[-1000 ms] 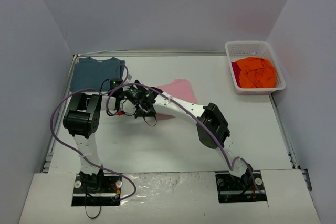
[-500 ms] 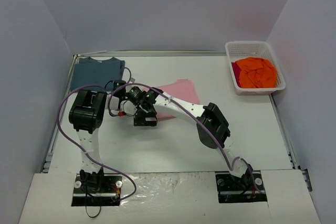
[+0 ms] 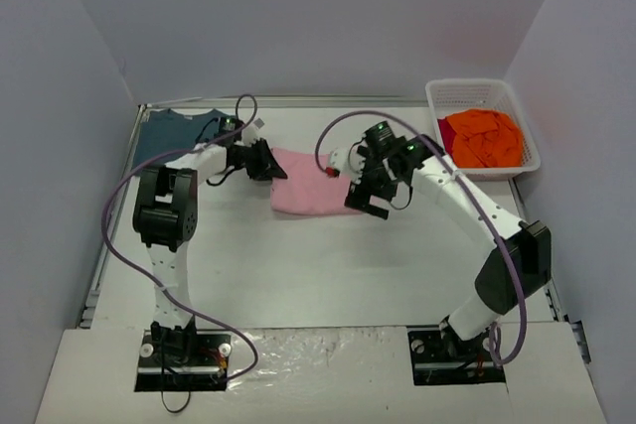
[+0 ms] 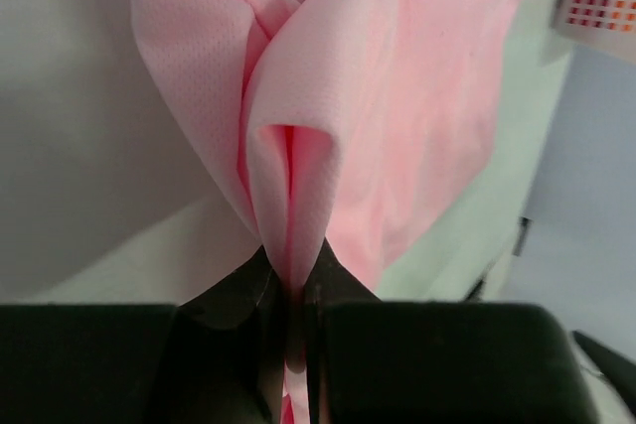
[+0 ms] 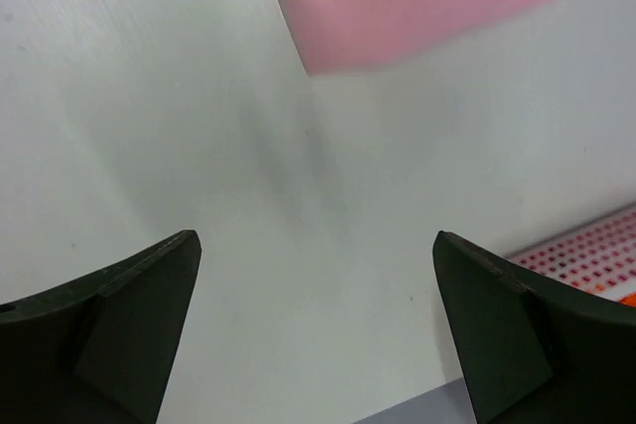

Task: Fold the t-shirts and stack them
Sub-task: Put the neatly folded tshirt into the corner of the board with the left arm

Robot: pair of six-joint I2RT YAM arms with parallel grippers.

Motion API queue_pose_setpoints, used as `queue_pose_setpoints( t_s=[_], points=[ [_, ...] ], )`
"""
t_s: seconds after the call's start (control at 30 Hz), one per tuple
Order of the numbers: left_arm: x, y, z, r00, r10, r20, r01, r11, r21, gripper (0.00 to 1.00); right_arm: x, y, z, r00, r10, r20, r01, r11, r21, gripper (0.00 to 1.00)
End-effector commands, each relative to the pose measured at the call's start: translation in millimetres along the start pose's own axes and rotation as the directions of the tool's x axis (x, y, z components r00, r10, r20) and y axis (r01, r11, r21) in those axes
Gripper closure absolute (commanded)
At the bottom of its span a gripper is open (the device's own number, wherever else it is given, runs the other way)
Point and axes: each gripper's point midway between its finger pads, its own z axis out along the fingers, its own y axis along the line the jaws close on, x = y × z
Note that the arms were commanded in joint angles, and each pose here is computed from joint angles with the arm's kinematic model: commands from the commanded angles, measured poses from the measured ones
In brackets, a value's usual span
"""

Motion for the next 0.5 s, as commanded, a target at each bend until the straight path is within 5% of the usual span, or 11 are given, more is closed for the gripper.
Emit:
queue_pose_setpoints(
  t_s=[0.0,0.47],
  points=[
    [-5,20,-30,0.992,0.107,-0.061,-0.118,0.969,-0.216,0.98,28,18,-10,0.998,0.066,0.006,-0.065,0.993,-0.093,0.0],
    [-120,13,-128,0.913,0.407,-0.016,-0.33,0.717,-0.614,0.98,47,32,20,0.985,0.171,0.031,-0.158,0.957,-0.245,0.0]
  ],
)
